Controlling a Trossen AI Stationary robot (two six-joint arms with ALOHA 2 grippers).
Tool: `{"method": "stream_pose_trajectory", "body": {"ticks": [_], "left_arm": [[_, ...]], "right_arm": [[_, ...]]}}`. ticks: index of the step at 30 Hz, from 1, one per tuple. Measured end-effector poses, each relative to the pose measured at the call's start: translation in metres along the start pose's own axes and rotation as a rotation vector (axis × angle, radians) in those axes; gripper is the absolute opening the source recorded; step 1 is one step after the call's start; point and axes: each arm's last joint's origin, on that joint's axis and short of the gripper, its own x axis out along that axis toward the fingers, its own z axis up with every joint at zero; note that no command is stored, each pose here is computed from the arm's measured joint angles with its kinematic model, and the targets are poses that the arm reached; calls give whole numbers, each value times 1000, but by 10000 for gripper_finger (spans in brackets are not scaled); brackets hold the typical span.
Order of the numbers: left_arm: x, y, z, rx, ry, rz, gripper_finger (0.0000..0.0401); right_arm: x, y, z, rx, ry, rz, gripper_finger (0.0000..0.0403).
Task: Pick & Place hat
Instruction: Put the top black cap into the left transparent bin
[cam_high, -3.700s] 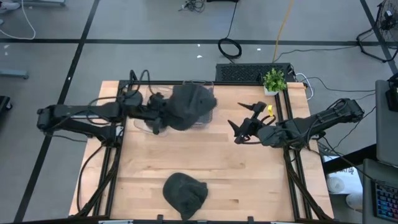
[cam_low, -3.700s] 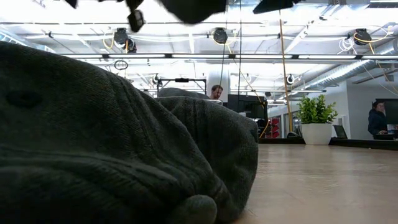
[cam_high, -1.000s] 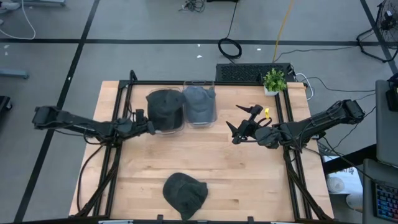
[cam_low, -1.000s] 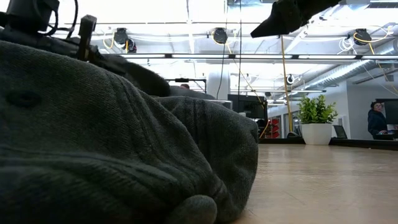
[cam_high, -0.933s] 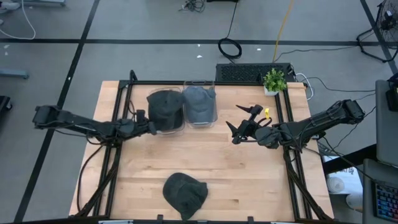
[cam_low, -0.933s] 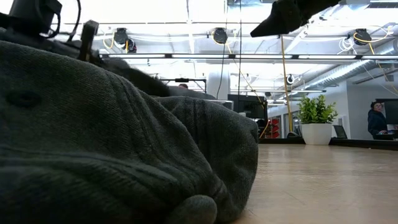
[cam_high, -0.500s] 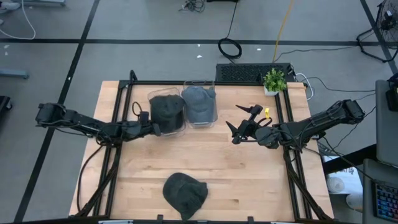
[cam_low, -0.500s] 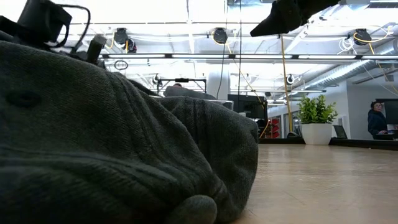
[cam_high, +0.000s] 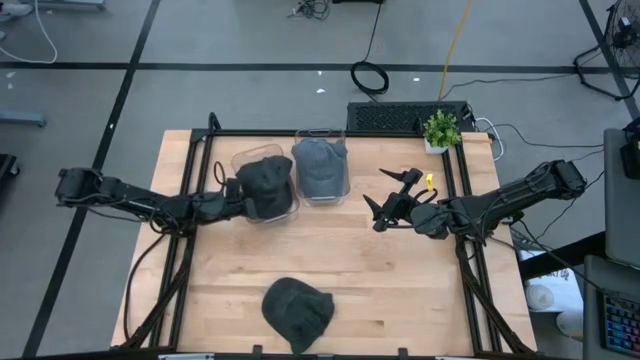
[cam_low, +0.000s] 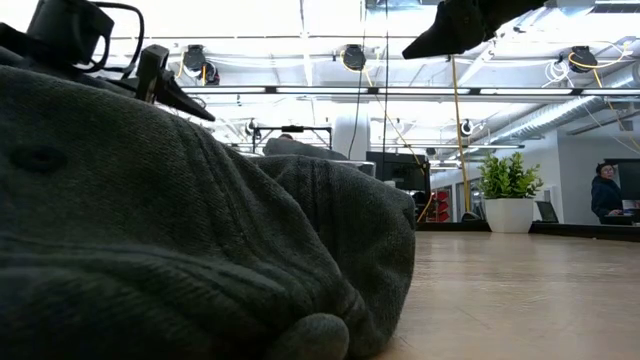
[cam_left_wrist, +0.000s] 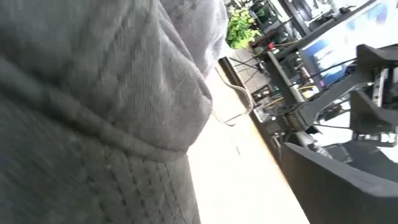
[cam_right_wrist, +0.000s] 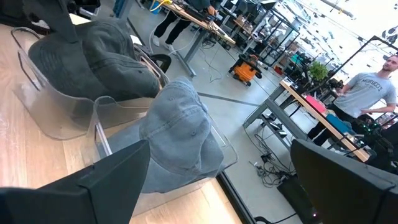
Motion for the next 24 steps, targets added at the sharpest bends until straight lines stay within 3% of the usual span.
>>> {"method": "stream_pose_trajectory", "body": {"ticks": [7,14,18,24], "left_arm": [[-1,-4,7,-56,33,-90,346],[-6,-17,13,78,52,-281,347],[-4,-13,14,-55,119,-262,347],[-1,-2,13,-114,148,-145,347]], "right_arm": [[0,0,0,0,0,0,380],[0,0,0,-2,1,0,380],[0,0,0,-1,0,0,380],[0,0,0,-1,0,0,380]]}}
